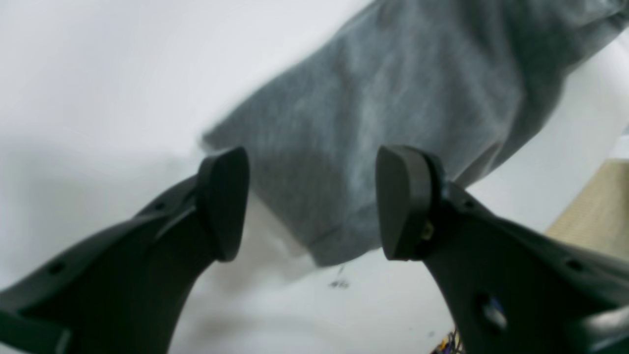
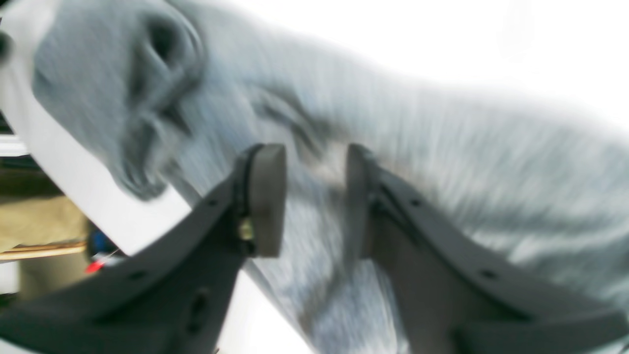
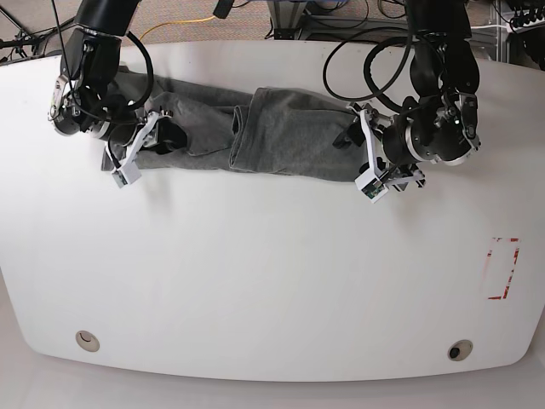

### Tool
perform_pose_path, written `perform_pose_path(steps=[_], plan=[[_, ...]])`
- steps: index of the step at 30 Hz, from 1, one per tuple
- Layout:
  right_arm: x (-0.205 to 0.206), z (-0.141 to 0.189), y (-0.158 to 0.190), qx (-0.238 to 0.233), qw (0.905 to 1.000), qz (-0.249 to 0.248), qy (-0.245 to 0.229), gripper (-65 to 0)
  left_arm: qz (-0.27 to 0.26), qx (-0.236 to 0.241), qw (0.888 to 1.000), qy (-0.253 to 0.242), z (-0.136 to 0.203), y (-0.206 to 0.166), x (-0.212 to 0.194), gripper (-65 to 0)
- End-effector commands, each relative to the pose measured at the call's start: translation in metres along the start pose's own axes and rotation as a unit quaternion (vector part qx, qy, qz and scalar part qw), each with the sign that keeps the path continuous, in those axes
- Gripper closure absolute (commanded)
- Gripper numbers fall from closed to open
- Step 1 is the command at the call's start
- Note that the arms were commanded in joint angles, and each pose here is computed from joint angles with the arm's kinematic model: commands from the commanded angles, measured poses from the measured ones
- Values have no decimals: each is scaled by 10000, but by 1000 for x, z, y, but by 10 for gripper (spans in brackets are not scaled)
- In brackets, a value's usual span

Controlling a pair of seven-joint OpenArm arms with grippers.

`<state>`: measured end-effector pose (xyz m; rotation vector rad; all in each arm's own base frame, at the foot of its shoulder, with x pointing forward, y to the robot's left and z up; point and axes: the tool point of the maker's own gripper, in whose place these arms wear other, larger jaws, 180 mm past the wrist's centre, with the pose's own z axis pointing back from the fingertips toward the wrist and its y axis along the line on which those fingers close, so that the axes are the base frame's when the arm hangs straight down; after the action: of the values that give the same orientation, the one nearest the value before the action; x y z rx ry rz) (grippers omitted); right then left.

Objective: Fold the T-shirt properly
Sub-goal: 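Fold the strip end with the left gripper toward the right gripper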

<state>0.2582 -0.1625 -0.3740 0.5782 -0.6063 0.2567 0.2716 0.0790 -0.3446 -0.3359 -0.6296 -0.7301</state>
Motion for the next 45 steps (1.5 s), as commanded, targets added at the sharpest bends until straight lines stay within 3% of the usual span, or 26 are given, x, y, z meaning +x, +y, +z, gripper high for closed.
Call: perform_pose_path(steps=[1, 7, 8, 14, 21, 27, 34, 41, 45], plan=[[23, 10, 7, 156, 9990, 116, -399, -298, 68, -25, 9999, -136, -4, 0, 1, -379], [26, 35, -20, 8, 9950, -455, -892, -623, 343, -132, 9993, 29, -20, 1, -19, -379], [23, 42, -30, -57, 9928, -661, -996, -650, 391, -163, 9991, 6, -23, 0, -20, -379], [-11, 87, -98, -638, 9715, -1829, -1366, -650, 520, -231, 9983, -112, -28, 0, -21, -379], [-34, 125, -141, -1037, 9576, -2332, -1339, -609, 527, -239, 9983, -120, -29, 0, -21, -379], [-41, 117, -137, -951, 9592, -2381, -1193, -607, 539, -228, 9982, -135, -29, 1, -20, -379], [-57, 68, -104, -409, 9627, -2517, -903, -606, 540, -216, 9982, -156, -28, 2, -18, -379], [-58, 45, -84, -112, 9659, -2478, -747, -601, 588, -262, 9977, -193, -30, -1, -16, -379], [-43, 47, -76, -158, 9725, -2159, -854, -496, 790, -176, 9963, -296, -29, 3, -15, -379]])
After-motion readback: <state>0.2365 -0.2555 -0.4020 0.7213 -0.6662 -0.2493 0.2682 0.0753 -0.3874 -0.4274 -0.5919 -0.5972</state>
